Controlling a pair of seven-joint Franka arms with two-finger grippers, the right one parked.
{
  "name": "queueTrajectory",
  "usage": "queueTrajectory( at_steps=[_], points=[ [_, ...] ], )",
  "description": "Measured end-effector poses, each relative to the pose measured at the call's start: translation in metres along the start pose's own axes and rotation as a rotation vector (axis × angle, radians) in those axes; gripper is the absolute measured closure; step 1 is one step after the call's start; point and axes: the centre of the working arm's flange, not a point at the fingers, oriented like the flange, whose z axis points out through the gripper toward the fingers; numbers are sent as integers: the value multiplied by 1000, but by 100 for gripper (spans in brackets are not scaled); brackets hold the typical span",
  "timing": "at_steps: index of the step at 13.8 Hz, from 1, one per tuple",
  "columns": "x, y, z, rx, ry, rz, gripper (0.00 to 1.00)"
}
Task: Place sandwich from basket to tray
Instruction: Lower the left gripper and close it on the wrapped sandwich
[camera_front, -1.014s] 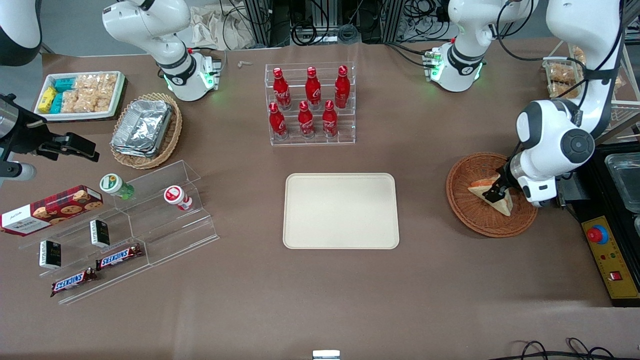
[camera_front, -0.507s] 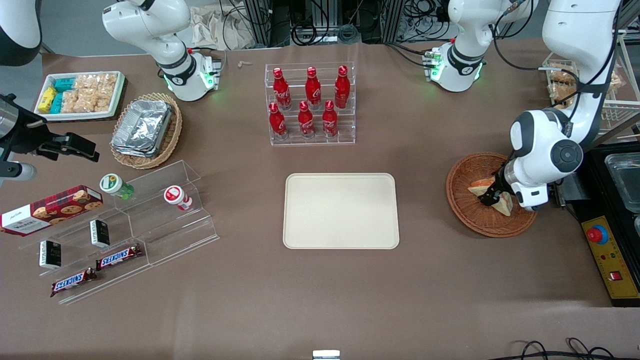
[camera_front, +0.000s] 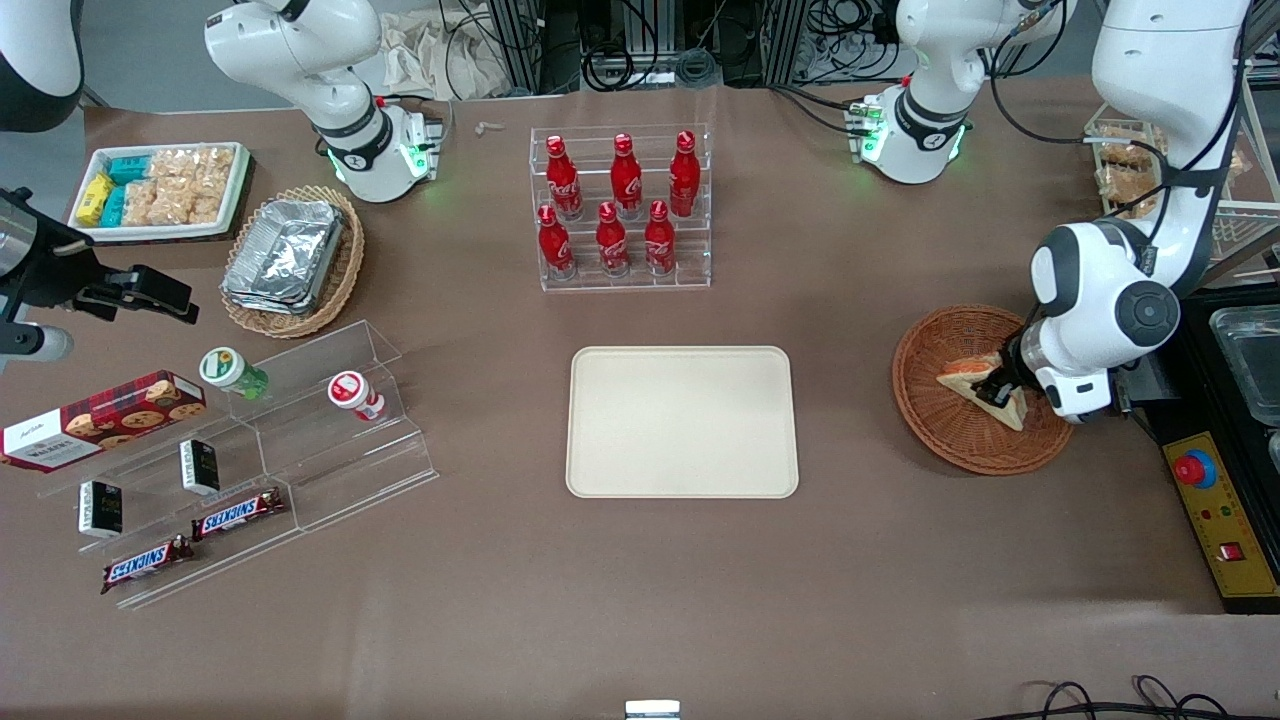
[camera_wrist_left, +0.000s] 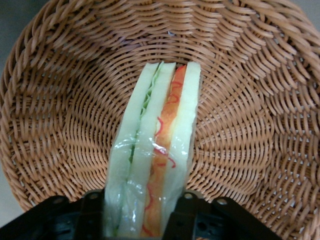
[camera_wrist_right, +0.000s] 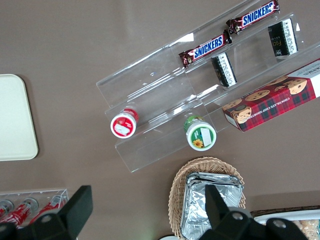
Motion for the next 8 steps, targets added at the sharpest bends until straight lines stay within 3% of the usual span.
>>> queueTrajectory(
  at_steps=[4,8],
  points=[
    [1,3,-6,-14,10,2,66],
    [-19,12,-64,-34,42,58,68]
  ],
)
